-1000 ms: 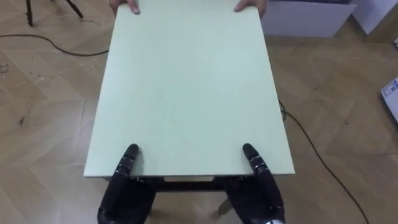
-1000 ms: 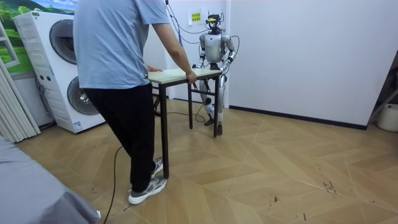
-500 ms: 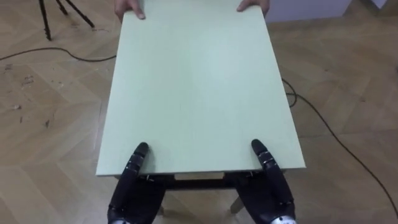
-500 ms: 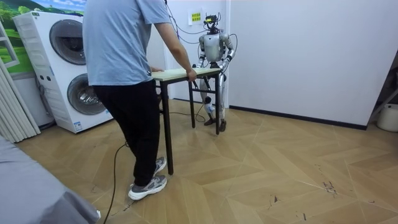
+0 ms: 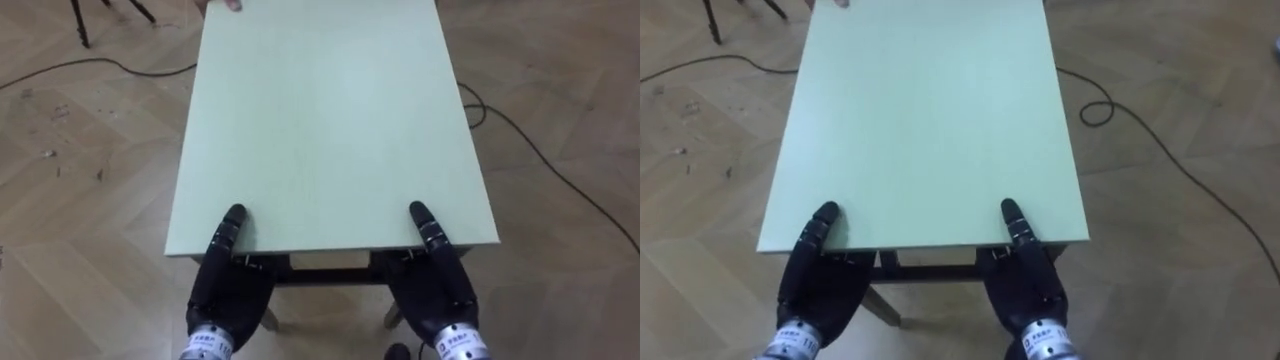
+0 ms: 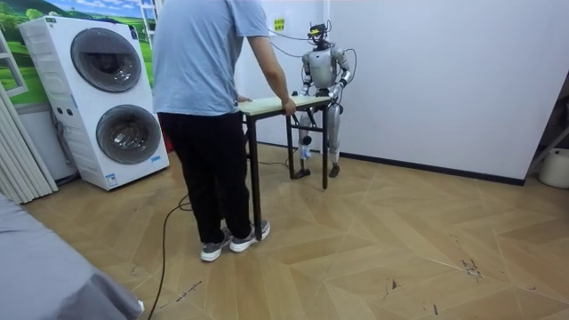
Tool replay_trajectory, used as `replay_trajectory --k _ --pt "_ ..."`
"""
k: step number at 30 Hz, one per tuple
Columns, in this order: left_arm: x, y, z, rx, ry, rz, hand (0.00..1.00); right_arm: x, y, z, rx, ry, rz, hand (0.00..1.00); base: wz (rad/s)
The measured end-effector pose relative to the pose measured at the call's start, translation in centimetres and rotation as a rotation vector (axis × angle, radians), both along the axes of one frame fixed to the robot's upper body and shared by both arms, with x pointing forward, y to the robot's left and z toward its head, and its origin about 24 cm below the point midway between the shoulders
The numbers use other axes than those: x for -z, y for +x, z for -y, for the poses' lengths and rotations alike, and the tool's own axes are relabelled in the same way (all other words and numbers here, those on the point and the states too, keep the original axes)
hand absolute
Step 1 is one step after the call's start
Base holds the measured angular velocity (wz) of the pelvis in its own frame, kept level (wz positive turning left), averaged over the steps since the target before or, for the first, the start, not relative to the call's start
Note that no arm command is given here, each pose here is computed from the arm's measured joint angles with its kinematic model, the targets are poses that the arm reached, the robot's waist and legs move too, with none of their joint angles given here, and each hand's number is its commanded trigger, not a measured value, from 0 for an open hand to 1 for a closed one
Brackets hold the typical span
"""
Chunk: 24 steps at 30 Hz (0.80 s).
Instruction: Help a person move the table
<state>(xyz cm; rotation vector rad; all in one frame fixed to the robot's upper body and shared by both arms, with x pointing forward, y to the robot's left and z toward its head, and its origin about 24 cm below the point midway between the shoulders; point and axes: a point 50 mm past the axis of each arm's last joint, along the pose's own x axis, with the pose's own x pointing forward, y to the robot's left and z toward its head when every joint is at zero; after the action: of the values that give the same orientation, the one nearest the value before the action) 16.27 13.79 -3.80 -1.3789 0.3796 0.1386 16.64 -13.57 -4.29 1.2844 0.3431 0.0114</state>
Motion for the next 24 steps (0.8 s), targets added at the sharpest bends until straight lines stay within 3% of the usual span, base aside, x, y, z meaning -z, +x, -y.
replay_trajectory --k 8,24 --pt "0.6 -0.9 -0.1 0.032 0.010 -0.045 1.00 1.0 -1.6 0.5 0.010 -0.004 -0.053 1.00 0.16" --pt "0.4 -1.6 -1.1 0.011 0.035 -0.048 1.00 1.2 -1.7 -0.5 -0.016 0.010 -0.065 1.00 -0.13"
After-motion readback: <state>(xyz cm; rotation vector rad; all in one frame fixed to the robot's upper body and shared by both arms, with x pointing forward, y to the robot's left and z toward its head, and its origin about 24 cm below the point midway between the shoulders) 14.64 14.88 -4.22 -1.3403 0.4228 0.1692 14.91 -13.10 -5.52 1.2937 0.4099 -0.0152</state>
